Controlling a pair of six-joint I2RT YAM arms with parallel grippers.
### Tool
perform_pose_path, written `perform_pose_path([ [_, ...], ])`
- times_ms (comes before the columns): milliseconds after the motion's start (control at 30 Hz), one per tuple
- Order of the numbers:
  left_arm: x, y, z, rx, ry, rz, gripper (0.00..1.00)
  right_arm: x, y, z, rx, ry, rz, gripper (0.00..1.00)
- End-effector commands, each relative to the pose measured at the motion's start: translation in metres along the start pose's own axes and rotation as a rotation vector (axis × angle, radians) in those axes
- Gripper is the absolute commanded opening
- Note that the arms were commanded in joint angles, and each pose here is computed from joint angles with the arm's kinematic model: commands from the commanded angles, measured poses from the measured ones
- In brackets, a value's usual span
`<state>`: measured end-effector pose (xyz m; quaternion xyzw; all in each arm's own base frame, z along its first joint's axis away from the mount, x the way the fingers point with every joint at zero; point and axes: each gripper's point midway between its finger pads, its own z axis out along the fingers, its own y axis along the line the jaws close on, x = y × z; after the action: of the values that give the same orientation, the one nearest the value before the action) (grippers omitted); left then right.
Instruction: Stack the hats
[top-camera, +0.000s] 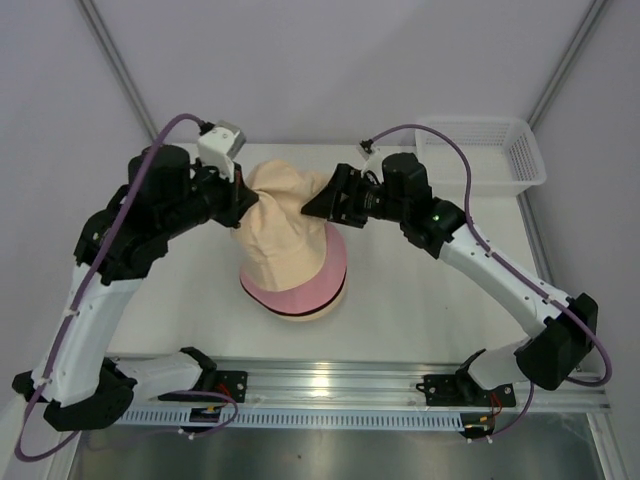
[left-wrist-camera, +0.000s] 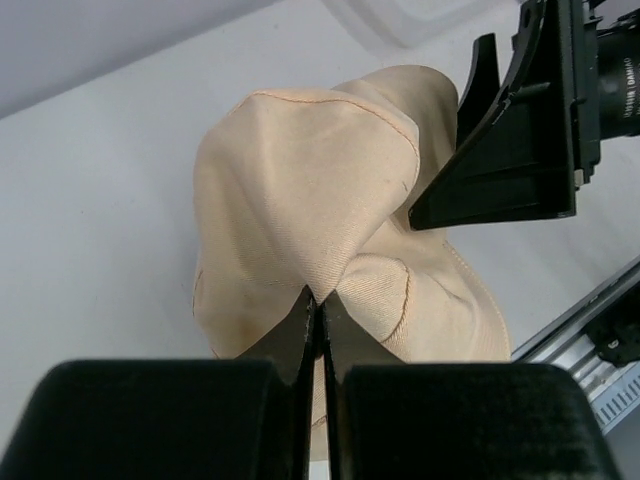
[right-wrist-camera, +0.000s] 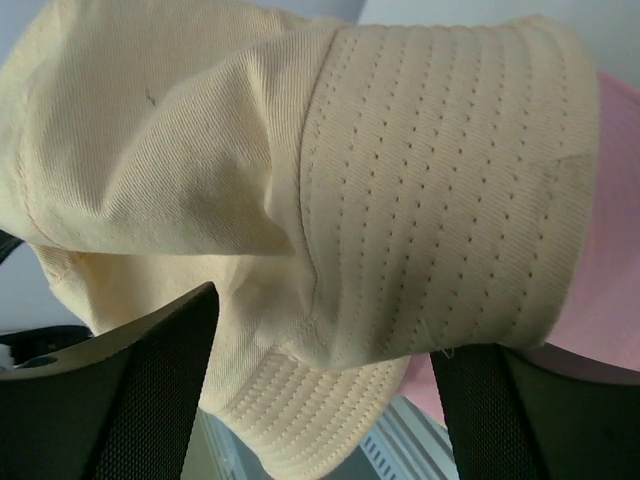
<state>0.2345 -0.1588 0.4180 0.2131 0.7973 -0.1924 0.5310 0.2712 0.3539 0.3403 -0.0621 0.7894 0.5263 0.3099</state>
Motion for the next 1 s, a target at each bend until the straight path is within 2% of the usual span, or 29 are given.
perform_pose_path([
  [0, 0.005, -0.003, 0.006, -0.002, 0.021, 0.078, 0.01, -0.002, -0.007, -0.022, 0.041, -0.053, -0.020, 0.85],
  [100, 0.009, 0.005, 0.010, -0.058, 0.045, 0.091, 0.01, -0.013, -0.015, -0.036, 0.066, -0.103, -0.016, 0.97],
  [167, 0.013, 0.011, 0.013, -0.088, 0.076, 0.123, 0.01, -0.022, -0.022, -0.048, 0.096, -0.132, -0.026, 0.99],
  [367, 0.035, -0.008, 0.030, 0.007, 0.142, 0.143, 0.01, -0.028, -0.045, -0.078, 0.188, -0.177, -0.025, 1.00],
  [600, 0.060, -0.048, 0.043, 0.168, 0.198, 0.159, 0.01, -0.011, -0.080, -0.074, 0.211, -0.177, 0.024, 0.99],
  [833, 0.078, -0.048, 0.059, 0.146, 0.275, 0.179, 0.01, -0.005, -0.102, -0.058, 0.197, -0.186, 0.010, 0.99],
  [967, 0.082, -0.035, 0.064, 0.051, 0.285, 0.142, 0.01, -0.003, -0.114, -0.053, 0.203, -0.203, -0.010, 1.00],
])
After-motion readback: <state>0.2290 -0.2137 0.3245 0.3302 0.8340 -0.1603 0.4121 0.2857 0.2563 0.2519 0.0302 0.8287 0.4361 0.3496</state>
